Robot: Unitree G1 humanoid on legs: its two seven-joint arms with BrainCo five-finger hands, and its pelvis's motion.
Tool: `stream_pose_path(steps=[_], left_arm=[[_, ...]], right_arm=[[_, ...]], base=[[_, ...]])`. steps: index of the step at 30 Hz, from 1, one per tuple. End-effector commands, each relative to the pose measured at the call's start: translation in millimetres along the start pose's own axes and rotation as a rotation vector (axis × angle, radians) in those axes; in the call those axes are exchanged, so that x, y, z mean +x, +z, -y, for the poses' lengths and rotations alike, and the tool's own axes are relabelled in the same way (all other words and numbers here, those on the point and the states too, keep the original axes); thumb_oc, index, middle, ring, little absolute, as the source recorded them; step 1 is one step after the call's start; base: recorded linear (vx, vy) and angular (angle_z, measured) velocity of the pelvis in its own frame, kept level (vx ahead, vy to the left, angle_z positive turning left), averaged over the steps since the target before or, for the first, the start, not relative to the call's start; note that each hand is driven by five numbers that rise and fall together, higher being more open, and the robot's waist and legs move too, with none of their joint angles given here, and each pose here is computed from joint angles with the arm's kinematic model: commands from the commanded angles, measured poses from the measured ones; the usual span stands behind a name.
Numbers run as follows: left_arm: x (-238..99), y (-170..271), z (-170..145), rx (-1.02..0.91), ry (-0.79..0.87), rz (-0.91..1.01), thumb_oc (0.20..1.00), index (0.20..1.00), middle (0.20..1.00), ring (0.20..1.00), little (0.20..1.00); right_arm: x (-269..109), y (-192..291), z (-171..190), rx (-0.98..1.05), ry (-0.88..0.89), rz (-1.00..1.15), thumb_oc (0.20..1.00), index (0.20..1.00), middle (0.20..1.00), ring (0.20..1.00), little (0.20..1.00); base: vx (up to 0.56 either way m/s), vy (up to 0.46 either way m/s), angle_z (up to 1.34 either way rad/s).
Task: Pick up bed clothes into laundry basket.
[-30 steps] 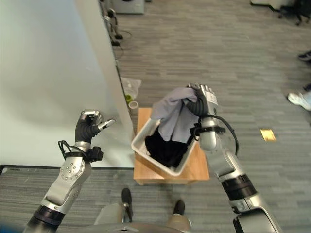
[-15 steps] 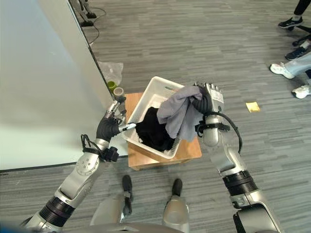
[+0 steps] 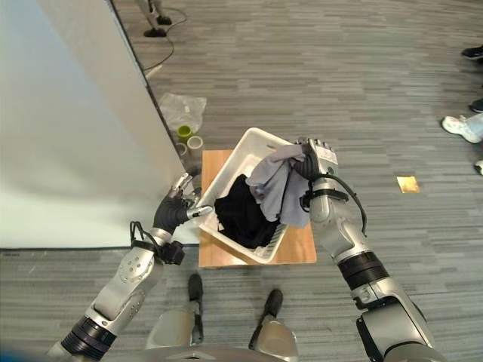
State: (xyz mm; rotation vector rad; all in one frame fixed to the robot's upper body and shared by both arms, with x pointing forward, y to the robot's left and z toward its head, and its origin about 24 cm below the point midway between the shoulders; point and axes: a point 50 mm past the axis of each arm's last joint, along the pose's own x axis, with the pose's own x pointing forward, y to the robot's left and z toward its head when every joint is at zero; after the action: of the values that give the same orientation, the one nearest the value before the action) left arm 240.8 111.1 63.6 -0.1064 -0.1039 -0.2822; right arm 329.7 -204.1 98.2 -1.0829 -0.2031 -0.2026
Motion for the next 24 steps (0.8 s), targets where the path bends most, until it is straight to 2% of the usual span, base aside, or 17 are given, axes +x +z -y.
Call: stream_pose_path(steps=[1, 7, 15, 19, 24], left_arm=[[10.1, 9.8, -3.6, -0.066, 0.028, 0.062, 1.0, 1.0, 1.0, 1.0, 1.0], [8.8, 6.2, -2.0, -0.052, 0.005, 0.048, 1.0, 1.0, 1.0, 1.0, 1.0], [6.9, 2.7, -5.9, -0.06, 0.031, 0.032, 1.0, 1.0, 1.0, 1.0, 1.0], [6.9, 2.8, -11.4, -0.047, 0.065, 0.03, 1.0, 1.0, 1.0, 1.0, 1.0], [7.9, 2.4, -14.6, -0.024, 0.086, 0.024, 1.0, 1.0, 1.0, 1.0, 1.0]], right_arm=[[24.4, 13.3, 22.1, -0.014, -0.067, 0.058, 1.0, 1.0, 1.0, 1.0, 1.0], [29.6, 4.8, 12.5, -0.031, -0.003, 0.017, 1.0, 1.0, 1.0, 1.0, 1.0], [32.4, 11.0, 19.8, 0.003, -0.027, 0.04, 1.0, 1.0, 1.0, 1.0, 1.0], [24.0, 21.7, 36.9, 0.093, -0.109, 0.103, 1.0, 1.0, 1.0, 1.0, 1.0], [0.2, 15.0, 35.8, 0.246, -0.137, 0.082, 1.0, 1.0, 1.0, 1.0, 1.0]], base=[[-0.04, -0.034, 0.04], [-0.01, -0.011, 0.07], [0.01, 0.0, 0.0], [0.04, 0.003, -0.04], [0.03, -0.006, -0.03]])
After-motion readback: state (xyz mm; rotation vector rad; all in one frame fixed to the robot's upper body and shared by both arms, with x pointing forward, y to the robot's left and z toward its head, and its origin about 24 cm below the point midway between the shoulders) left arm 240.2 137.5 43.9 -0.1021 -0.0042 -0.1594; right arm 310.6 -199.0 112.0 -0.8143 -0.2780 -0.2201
